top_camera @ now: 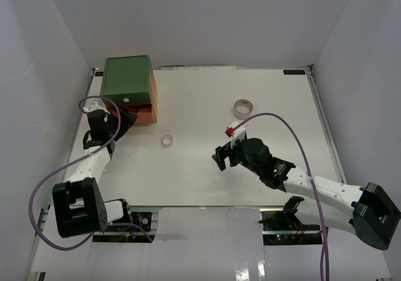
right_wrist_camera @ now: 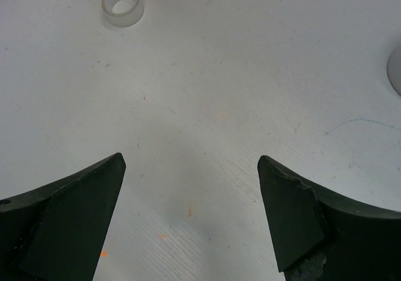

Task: Sort the stationery into containers
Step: Close the drawer in the storage box.

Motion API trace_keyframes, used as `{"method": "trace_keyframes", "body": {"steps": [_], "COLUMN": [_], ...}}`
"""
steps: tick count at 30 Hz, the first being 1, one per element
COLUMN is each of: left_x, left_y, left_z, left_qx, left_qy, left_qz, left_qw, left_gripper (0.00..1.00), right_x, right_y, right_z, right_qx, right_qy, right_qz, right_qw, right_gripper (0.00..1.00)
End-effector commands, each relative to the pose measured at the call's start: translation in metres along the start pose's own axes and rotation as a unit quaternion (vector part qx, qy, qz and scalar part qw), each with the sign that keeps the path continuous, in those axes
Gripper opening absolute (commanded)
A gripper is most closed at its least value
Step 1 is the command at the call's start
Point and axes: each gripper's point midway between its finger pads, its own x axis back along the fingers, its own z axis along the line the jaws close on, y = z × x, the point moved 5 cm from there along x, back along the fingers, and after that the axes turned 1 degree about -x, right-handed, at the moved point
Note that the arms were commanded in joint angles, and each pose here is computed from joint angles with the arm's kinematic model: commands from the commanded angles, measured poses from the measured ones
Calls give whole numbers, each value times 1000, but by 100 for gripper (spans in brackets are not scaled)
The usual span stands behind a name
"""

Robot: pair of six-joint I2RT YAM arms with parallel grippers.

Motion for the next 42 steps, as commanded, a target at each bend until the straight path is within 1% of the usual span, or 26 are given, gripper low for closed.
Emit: {"method": "trace_keyframes", "body": {"steps": [1,11,19,25,36,40,42], "left_x": [-7,-19,-28,-29,-25,-22,-22], "left_y": [29,43,41,42,39,37,38], "left_z": [-22,-25,-24,-29,-33,-39,-39], "left_qx": [3,9,26,19,11,11,12], "left_qy": [-39,-41,-48,-76,-106,-135,-138], "left_qz": [-46,-76,-71,-87,-95,-95,-97], "left_qw": [998,996,996,993,990,986,986], "left_gripper": [88,88,88,88,88,86,86], "right_x": [-1,0,2,1,2,1,1], "right_y": [7,9,11,9,6,4,4], "right_z": [0,0,0,0,0,0,0], "right_qx": [5,6,5,4,6,7,8], "right_qy": [-1,-1,0,0,0,2,4], "right_qz": [-23,-27,-30,-27,-24,-21,-20], "right_qw": [1000,1000,1000,1000,1000,1000,1000], "right_gripper": [92,92,92,92,93,93,93]}}
